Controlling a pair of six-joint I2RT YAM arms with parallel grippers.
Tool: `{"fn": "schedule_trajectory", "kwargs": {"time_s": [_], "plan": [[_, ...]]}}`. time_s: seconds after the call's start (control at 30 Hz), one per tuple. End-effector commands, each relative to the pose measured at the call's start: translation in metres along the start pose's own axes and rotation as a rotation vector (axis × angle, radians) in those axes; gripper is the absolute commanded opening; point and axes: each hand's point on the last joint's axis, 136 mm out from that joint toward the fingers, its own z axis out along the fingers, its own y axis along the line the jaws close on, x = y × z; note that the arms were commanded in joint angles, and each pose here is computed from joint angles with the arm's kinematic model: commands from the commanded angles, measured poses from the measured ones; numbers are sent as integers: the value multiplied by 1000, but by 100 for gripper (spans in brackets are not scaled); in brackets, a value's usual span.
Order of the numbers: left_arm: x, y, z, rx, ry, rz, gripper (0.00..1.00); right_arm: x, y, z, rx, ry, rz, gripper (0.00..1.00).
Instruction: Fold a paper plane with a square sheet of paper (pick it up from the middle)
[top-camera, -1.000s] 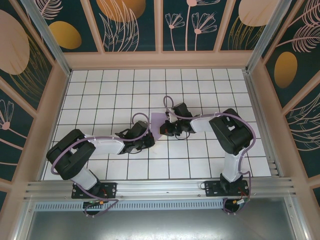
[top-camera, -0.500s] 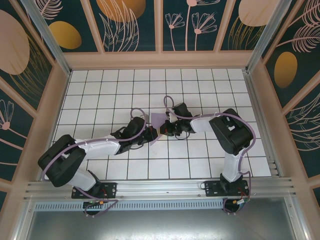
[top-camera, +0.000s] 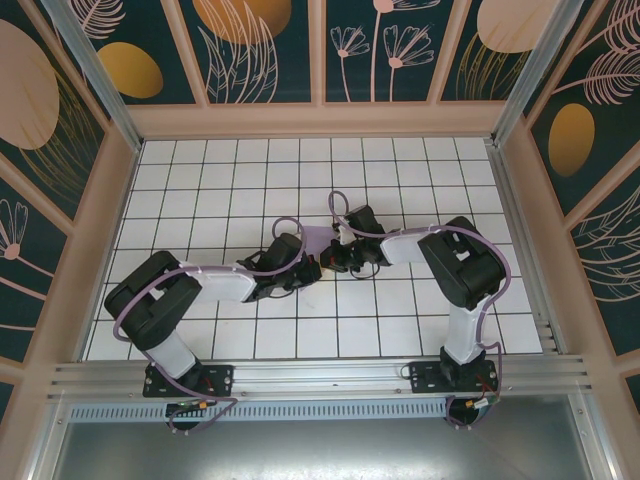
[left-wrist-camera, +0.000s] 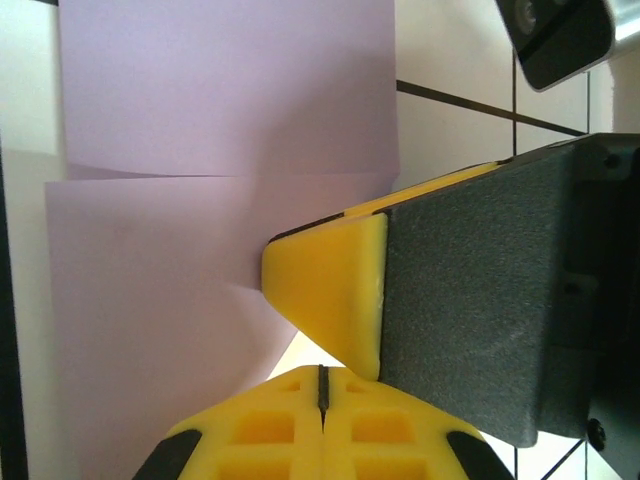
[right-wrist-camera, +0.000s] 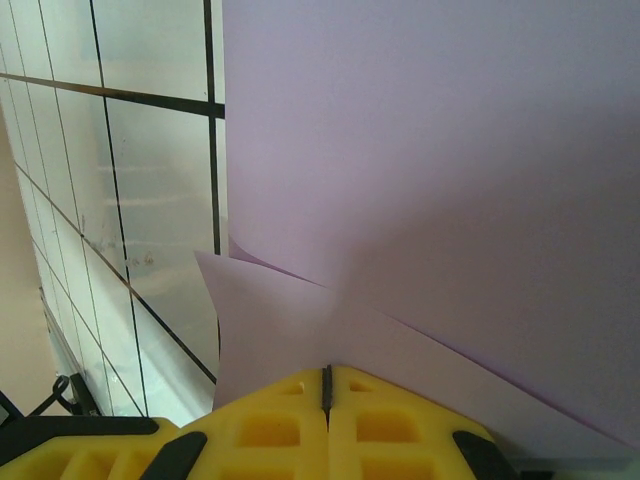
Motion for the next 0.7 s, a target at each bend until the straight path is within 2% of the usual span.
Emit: {"fn": "schedule_trajectory", "kwargs": {"time_s": [0.0,0.37,0.67], "plan": [[-7,3,8,-33,-8,10,0,13,-40,8,122,30,76,0],[1,26,17,-112,11,7,0,17,-45,9,139,38,81,0],[12,43,10,-148,27,-12,0,20,-53,8,171,41,93,0]]}}
